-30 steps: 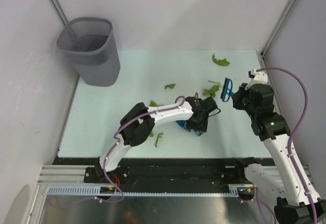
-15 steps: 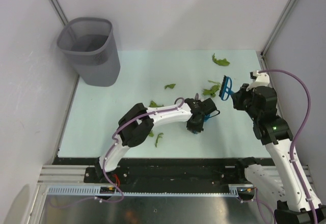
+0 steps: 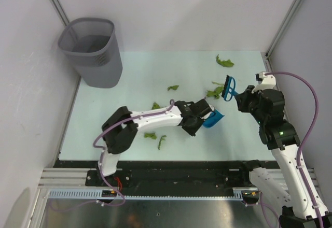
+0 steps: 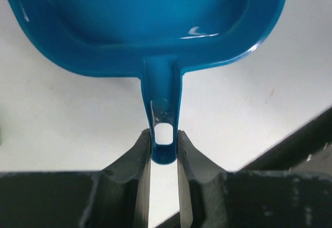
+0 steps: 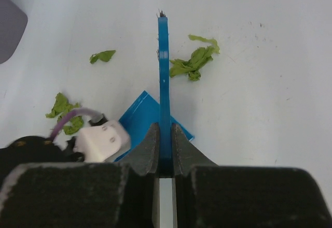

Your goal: Sweep away the paper scraps from the table

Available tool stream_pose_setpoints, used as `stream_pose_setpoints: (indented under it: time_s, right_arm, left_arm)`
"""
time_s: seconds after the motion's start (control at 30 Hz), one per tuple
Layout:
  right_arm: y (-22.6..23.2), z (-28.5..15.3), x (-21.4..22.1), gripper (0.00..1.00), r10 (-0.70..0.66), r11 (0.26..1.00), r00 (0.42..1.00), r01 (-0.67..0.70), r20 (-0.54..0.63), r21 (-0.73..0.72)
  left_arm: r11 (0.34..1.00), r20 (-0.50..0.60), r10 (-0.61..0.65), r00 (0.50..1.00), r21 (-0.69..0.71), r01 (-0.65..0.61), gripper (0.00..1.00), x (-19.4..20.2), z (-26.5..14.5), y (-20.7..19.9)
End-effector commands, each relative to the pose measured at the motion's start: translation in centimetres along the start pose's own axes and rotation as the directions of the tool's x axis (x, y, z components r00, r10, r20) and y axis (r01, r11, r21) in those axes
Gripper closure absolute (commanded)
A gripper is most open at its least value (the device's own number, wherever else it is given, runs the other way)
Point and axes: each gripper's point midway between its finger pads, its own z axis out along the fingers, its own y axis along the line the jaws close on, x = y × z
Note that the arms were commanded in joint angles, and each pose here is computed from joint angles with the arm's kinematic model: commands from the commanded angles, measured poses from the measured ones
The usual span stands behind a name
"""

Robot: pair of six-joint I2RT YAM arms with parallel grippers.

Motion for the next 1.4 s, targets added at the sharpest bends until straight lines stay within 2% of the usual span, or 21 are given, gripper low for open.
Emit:
stream_pose_setpoints:
  time_s: [0.0, 0.13, 0.27, 0.33, 0.4, 0.43, 0.5, 0.57, 0.67, 0.73, 0.8, 0.83, 0.87, 0.93, 0.97, 1.07, 1.13, 1.2, 1.23, 1.27, 1.37]
  right_arm:
    - [0.6, -0.8, -2.1, 1.00, 0.000, 1.000, 0.998, 0.002, 0.062, -0.022]
    - [0.8, -1.2, -3.0, 1.00, 0.011, 1.000, 0.997, -0.009, 0.073, -0.023]
    - [1.4, -1.9, -4.4, 1.00, 0.003, 0.999, 0.996, 0.000, 0.092, -0.036]
    - [2.0, -1.8, -5.1, 1.00, -0.001, 0.998, 0.996, 0.006, 0.085, -0.055]
    - [3.2, -1.7, -5.1, 1.00, 0.007, 0.995, 0.998, -0.001, 0.061, -0.099]
    - [3.6, -1.0, -4.9, 1.00, 0.015, 0.994, 0.999, -0.010, 0.041, -0.107]
    - [6.4, -0.5, -4.2, 1.00, 0.031, 0.982, 0.999, -0.029, 0.009, -0.186]
    - [8.4, 0.8, -3.5, 1.00, 0.013, 0.980, 1.000, -0.014, -0.007, -0.196]
    - [14.9, 1.7, -0.8, 1.00, -0.083, 0.942, 0.996, 0.066, -0.040, -0.328]
    - [20.1, 2.1, 1.5, 1.00, -0.146, 0.881, 0.986, 0.095, -0.076, -0.463]
    - [24.8, 1.0, 3.9, 1.00, -0.185, 0.764, 0.972, 0.052, -0.142, -0.643]
    - [27.5, 0.3, 4.2, 1.00, -0.176, 0.694, 0.975, 0.026, -0.135, -0.720]
    - [30.0, 0.3, 6.8, 1.00, -0.217, 0.620, 0.956, -0.021, -0.198, -0.784]
    - [33.8, -1.0, 8.5, 1.00, -0.222, 0.525, 0.946, -0.088, -0.236, -0.846]
    - [35.6, 0.1, 10.9, 1.00, -0.263, 0.510, 0.922, -0.117, -0.284, -0.852]
    - [39.4, -0.3, 14.2, 1.00, -0.309, 0.452, 0.875, -0.210, -0.373, -0.867]
    - [42.0, 1.1, 16.5, 1.00, -0.292, 0.446, 0.826, -0.328, -0.482, -0.833]
    - [43.9, 2.8, 18.3, 1.00, -0.300, 0.446, 0.780, -0.394, -0.549, -0.804]
    - [44.1, 3.2, 19.3, 1.00, -0.318, 0.478, 0.745, -0.408, -0.586, -0.778]
    - [44.3, 4.3, 20.3, 1.00, -0.324, 0.512, 0.731, -0.398, -0.600, -0.761]
    - [44.1, 7.6, 22.7, 1.00, -0.324, 0.617, 0.689, -0.366, -0.649, -0.697]
  left_arm:
    - [0.968, 0.124, 0.251, 0.960, -0.012, -0.251, 1.00, -0.8, -5.8, 1.7]
    - [0.925, 0.195, 0.377, 0.906, -0.029, -0.379, 1.00, -0.6, -9.6, 2.6]
    - [0.893, 0.262, 0.444, 0.857, -0.058, -0.446, 1.00, 0.8, -13.3, 3.9]
    - [0.879, 0.286, 0.477, 0.831, -0.143, -0.455, 1.00, 1.6, -15.5, 6.6]
    - [0.891, 0.303, 0.453, 0.838, -0.189, -0.413, 1.00, 2.4, -17.2, 9.3]
    - [0.915, 0.305, 0.395, 0.867, -0.214, -0.342, 1.00, 2.5, -17.7, 12.0]
    - [0.942, 0.325, 0.314, 0.892, -0.222, -0.251, 1.00, 3.3, -18.7, 14.7]
    - [0.957, 0.374, 0.223, 0.900, -0.262, -0.128, 1.00, 4.2, -20.9, 18.2]
    - [0.950, 0.439, 0.145, 0.887, -0.312, -0.001, 1.00, 5.6, -23.6, 21.5]
    - [0.921, 0.462, 0.074, 0.884, -0.372, 0.117, 1.00, 7.2, -25.2, 24.5]
    - [0.888, 0.478, -0.002, 0.878, -0.403, 0.222, 1.00, 8.6, -26.0, 26.6]
    - [0.851, 0.496, -0.066, 0.866, -0.426, 0.308, 1.00, 9.9, -26.7, 28.6]
    - [0.830, 0.516, -0.093, 0.851, -0.433, 0.353, 1.00, 10.6, -27.3, 29.2]
    - [0.758, 0.532, -0.139, 0.835, -0.485, 0.435, 1.00, 12.4, -28.6, 31.3]
    - [0.732, 0.538, -0.139, 0.831, -0.510, 0.453, 1.00, 13.0, -29.2, 31.8]
    - [0.638, 0.540, -0.175, 0.823, -0.574, 0.512, 1.00, 14.9, -30.5, 33.5]
    - [0.592, 0.551, -0.200, 0.810, -0.591, 0.548, 1.00, 15.8, -31.2, 34.4]
    - [0.593, 0.566, -0.208, 0.797, -0.575, 0.563, 1.00, 15.8, -31.3, 34.4]
    - [0.601, 0.567, -0.208, 0.797, -0.568, 0.562, 1.00, 15.7, -31.2, 34.3]
    - [0.590, 0.569, -0.222, 0.792, -0.568, 0.574, 1.00, 16.2, -31.3, 34.6]
    - [0.612, 0.563, -0.222, 0.796, -0.555, 0.563, 1.00, 15.9, -30.8, 34.4]
